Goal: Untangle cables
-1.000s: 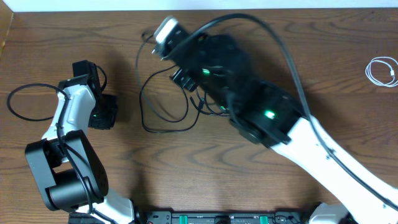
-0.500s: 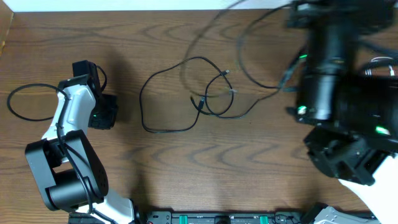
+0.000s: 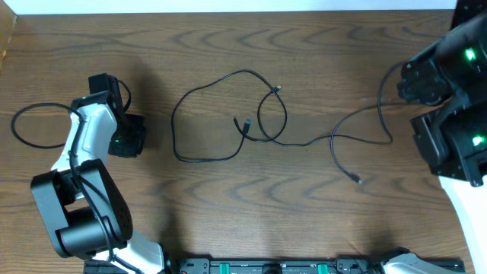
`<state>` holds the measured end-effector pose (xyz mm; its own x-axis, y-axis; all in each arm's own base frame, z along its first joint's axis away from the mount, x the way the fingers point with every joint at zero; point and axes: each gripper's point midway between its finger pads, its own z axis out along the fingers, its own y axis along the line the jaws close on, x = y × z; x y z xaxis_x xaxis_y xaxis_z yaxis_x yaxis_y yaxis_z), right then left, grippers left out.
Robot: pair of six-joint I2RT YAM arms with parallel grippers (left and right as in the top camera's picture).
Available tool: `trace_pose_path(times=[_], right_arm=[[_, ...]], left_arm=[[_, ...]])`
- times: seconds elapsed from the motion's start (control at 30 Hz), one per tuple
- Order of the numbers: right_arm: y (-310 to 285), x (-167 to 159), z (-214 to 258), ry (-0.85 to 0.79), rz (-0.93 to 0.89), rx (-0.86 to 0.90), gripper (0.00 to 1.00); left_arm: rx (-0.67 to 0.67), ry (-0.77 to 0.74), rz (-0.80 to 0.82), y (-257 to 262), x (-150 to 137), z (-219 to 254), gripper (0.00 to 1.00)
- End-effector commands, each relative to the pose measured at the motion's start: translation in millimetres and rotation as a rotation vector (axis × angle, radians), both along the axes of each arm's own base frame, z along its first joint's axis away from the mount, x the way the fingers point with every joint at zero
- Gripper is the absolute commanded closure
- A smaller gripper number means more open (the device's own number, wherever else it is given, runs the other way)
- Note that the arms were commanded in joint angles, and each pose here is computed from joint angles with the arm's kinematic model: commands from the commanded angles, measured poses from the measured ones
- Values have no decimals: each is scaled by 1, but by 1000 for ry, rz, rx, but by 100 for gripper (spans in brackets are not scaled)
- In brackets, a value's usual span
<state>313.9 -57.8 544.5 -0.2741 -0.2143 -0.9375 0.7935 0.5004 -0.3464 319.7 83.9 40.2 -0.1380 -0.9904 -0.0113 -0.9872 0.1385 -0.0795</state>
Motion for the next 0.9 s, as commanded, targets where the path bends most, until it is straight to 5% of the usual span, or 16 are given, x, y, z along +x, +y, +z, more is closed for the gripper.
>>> trace_pose_path(times=[0.0,0.17,0.47,0.87], right_arm=[[-15,4,-27,-25,-79,64,99],[-18,35,-101,149,55,195,99],[-12,71,-286,645,173,703,99],[-14,77,-410,993,55,851,99]], left_arm=[[-41,-60,-128,-9,14,3,83],[-90,-201,-403,-30,41,10,83],[-132,-343,-687,-80,67,20,83],[-121,-390,-866,-134,76,24,73]])
